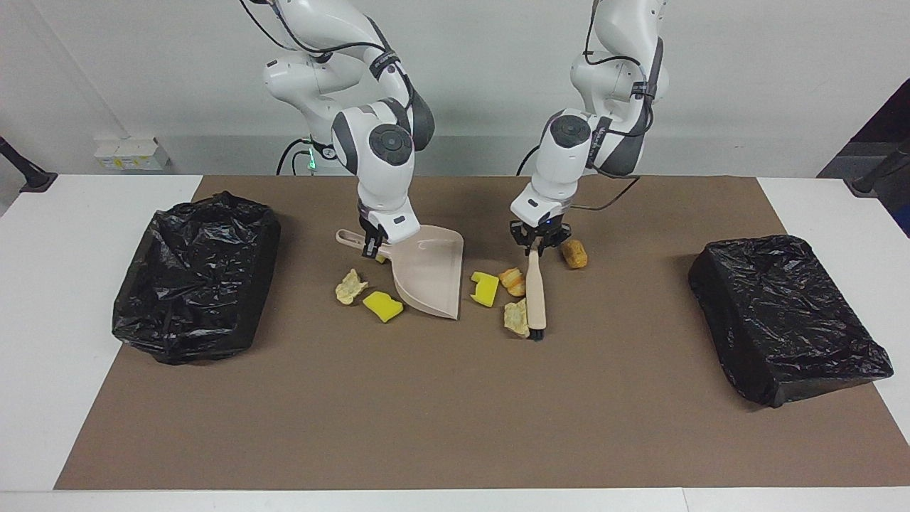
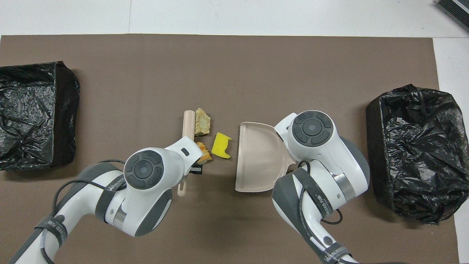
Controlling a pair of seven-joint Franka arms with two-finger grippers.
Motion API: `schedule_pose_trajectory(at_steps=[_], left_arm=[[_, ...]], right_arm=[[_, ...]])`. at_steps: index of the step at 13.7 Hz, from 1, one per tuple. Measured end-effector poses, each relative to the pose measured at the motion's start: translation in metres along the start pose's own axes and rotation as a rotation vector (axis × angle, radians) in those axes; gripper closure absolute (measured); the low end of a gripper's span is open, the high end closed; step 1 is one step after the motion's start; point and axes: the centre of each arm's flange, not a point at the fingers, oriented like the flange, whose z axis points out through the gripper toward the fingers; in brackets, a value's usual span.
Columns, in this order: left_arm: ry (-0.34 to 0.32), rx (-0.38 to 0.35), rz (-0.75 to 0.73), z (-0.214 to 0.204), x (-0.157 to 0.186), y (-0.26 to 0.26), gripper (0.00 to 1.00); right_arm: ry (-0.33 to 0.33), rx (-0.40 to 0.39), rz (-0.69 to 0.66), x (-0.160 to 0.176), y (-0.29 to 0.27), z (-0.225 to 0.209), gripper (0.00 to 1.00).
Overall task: Sweep and dump trash in bin
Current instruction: 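Sweep bread pieces into the dustpan with the brush in the left gripper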
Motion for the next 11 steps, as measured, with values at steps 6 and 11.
schedule_pose_trajectory(at_steps=[6, 11], left_arm=[[-0.013, -0.072, 0.084, -0.008, -0.048, 0.092, 0.74], [0.017, -0.126, 0.025, -0.042, -0.062, 0.139, 0.74]], right_arm=[[0.000, 0.001, 0.002, -0.001, 0.001, 0.000, 0.67], [0.000, 0.001, 0.002, 0.000, 0.000, 0.000, 0.67]])
